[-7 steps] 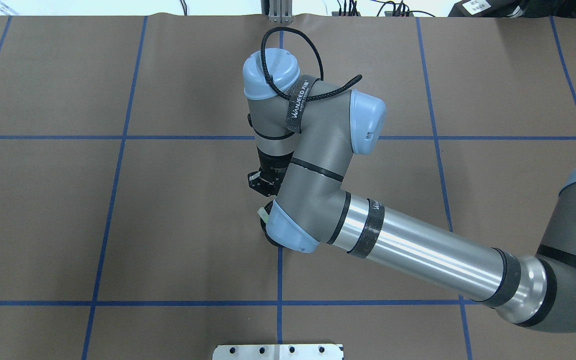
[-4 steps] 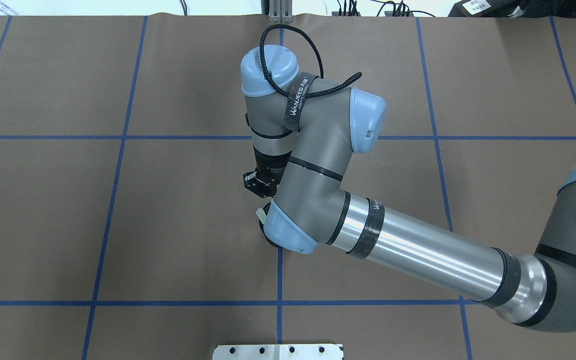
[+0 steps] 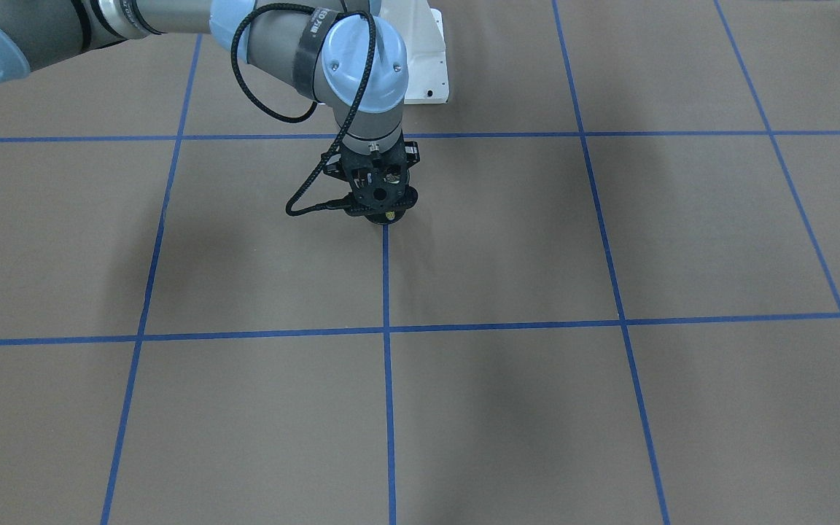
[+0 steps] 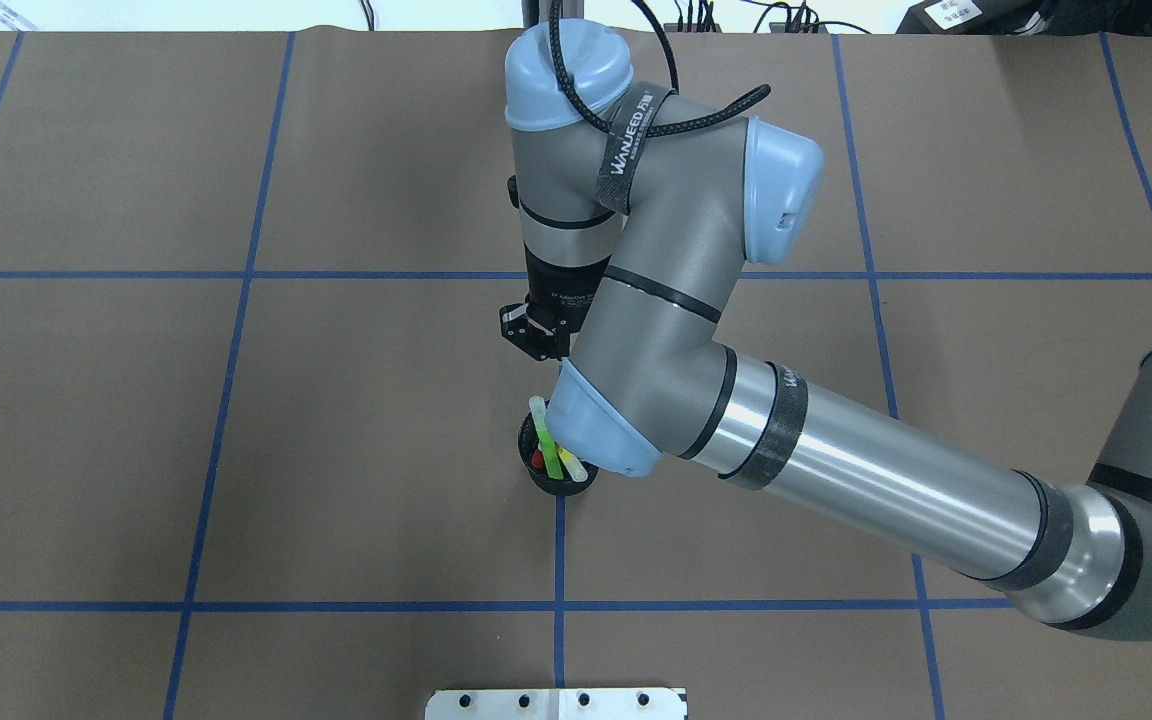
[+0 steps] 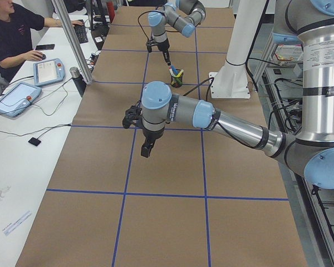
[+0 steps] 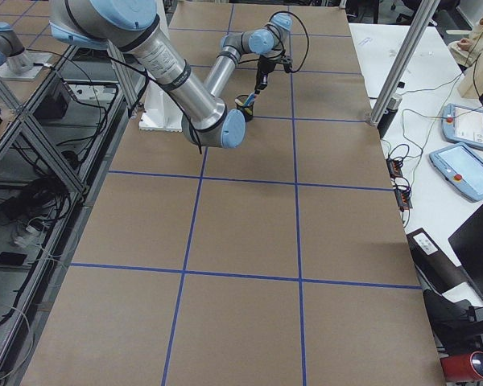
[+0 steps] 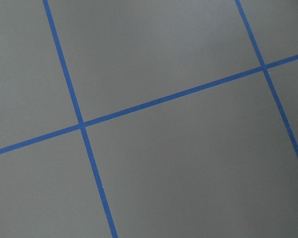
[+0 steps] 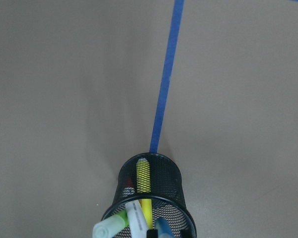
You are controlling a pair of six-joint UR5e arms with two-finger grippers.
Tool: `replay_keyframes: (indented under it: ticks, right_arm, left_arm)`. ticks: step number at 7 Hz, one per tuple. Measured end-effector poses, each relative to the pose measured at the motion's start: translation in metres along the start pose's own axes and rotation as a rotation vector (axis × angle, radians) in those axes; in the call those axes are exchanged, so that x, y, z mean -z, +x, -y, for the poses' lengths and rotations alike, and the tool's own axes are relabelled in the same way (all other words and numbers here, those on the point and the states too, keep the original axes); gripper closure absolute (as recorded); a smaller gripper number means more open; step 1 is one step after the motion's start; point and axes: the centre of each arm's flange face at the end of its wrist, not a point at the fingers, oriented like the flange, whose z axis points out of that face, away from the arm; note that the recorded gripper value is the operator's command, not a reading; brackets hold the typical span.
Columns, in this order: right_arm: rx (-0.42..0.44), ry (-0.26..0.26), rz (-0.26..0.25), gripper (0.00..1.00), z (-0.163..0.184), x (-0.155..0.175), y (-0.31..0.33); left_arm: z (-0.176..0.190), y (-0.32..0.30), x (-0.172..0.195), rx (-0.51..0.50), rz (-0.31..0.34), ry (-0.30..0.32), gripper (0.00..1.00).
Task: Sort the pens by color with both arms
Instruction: 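Lift the blue marker out of the cup with the right gripper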
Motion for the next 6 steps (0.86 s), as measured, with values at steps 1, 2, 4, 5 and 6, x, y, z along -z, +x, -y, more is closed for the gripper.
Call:
replay_keyframes:
  ticks: [1, 2, 4, 5, 6]
  right_arm:
    - [-0.009, 0.019, 0.005, 0.92, 0.007, 0.014, 0.008]
    - [-0.015, 0.037, 0.009, 0.92, 0.015, 0.026, 0.016]
    - [-0.022, 0.067, 0.019, 0.91, 0.028, 0.049, 0.03]
    - [-0.025, 0.071, 0.03, 0.91, 0.03, 0.057, 0.032]
    - [-0.028, 0.069, 0.045, 0.92, 0.031, 0.065, 0.035]
  left_arm:
    - [0.0, 0.0, 0.0, 0.0, 0.0, 0.0, 0.01]
    - [0.0, 0.001, 0.0, -0.001, 0.0, 0.0, 0.01]
    - [0.0, 0.001, 0.0, -0.002, -0.001, 0.001, 0.01]
    - [0.0, 0.002, 0.0, -0.002, -0.001, 0.001, 0.01]
    - [0.0, 0.002, 0.0, -0.002, -0.002, 0.001, 0.01]
